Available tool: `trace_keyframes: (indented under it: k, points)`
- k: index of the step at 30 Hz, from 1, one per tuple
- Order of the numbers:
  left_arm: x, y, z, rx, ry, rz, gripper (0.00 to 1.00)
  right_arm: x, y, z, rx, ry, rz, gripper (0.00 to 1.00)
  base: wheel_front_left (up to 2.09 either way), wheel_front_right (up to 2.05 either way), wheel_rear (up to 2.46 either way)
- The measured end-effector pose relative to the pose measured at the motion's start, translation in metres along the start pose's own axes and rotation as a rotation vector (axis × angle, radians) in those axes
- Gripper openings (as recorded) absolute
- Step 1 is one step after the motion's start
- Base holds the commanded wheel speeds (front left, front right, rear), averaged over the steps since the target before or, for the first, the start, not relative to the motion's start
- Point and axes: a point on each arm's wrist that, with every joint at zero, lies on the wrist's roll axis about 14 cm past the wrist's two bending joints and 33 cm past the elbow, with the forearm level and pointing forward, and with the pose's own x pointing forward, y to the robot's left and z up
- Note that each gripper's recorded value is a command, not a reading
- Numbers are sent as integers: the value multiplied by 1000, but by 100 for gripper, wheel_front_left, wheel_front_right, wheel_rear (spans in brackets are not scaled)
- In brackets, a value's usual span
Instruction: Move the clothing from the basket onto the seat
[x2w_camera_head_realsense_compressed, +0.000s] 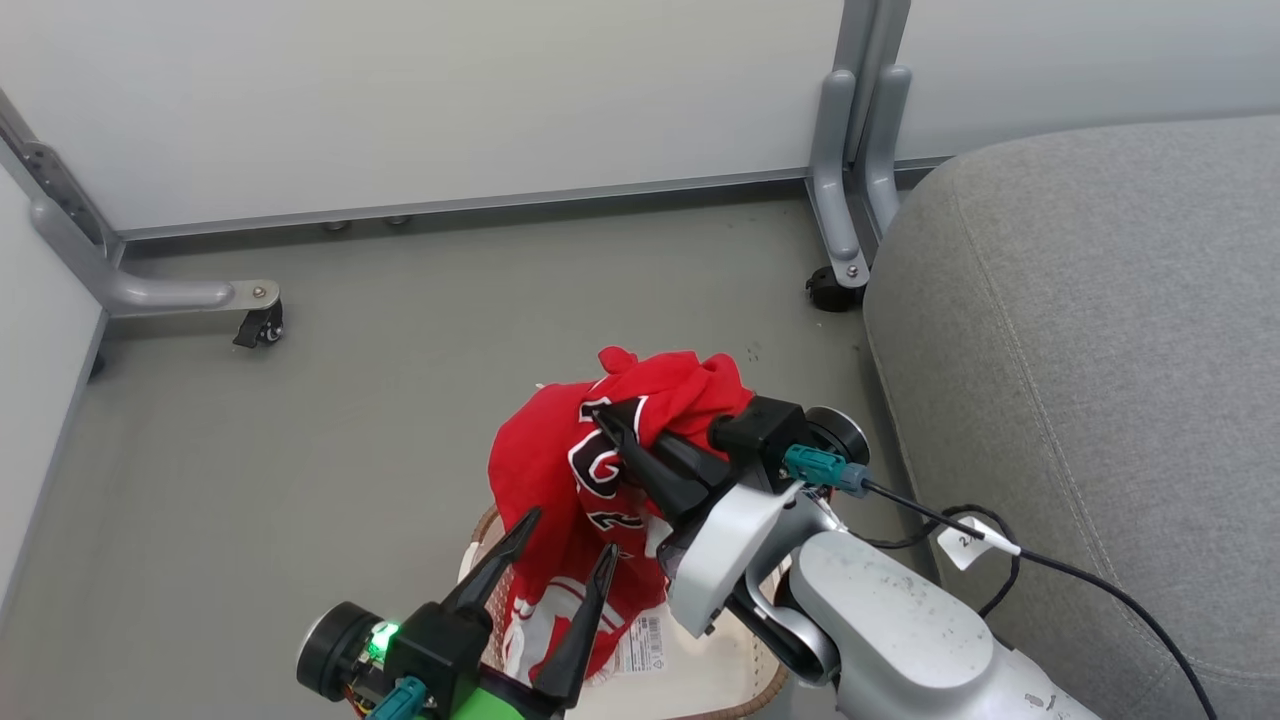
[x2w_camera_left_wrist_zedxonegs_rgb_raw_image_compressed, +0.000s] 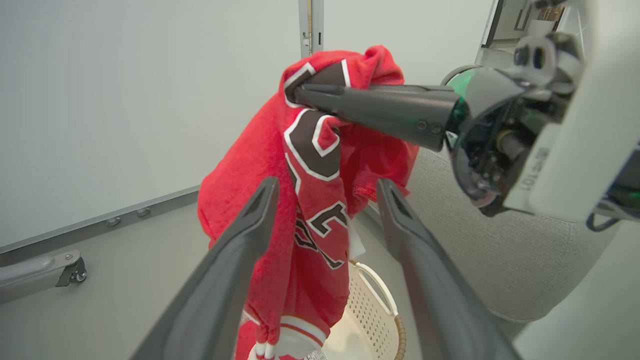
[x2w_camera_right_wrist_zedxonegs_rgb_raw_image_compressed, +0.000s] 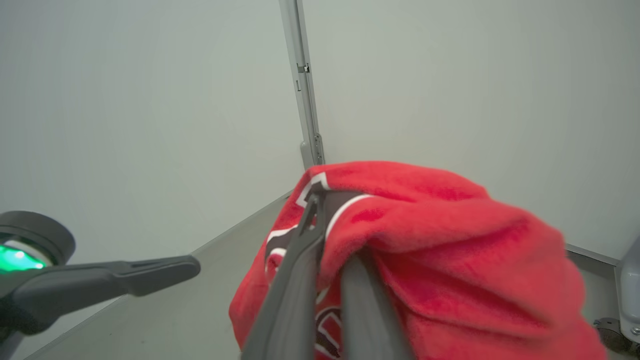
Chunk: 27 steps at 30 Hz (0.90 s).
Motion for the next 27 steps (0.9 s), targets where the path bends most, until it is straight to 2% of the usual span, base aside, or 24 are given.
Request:
trace_keyframes:
  k: [7, 14, 19, 27]
  points:
    - [9, -1, -3, -3, 1, -13, 100, -5, -15, -1, 4, -1, -43, 0, 0, 0, 0]
    - [28, -16, -2, 8, -5, -95, 100, -18, -44, 2, -2, -10, -133, 0, 0, 0, 0]
    - [47, -34, 0, 8, -16, -179, 100, -36, -74, 5, -9, -17, -232, 0, 0, 0, 0]
    - [75, -74, -4, -4, -8, -350, 100, -87, -131, 6, -24, -19, -437, 0, 0, 0, 0]
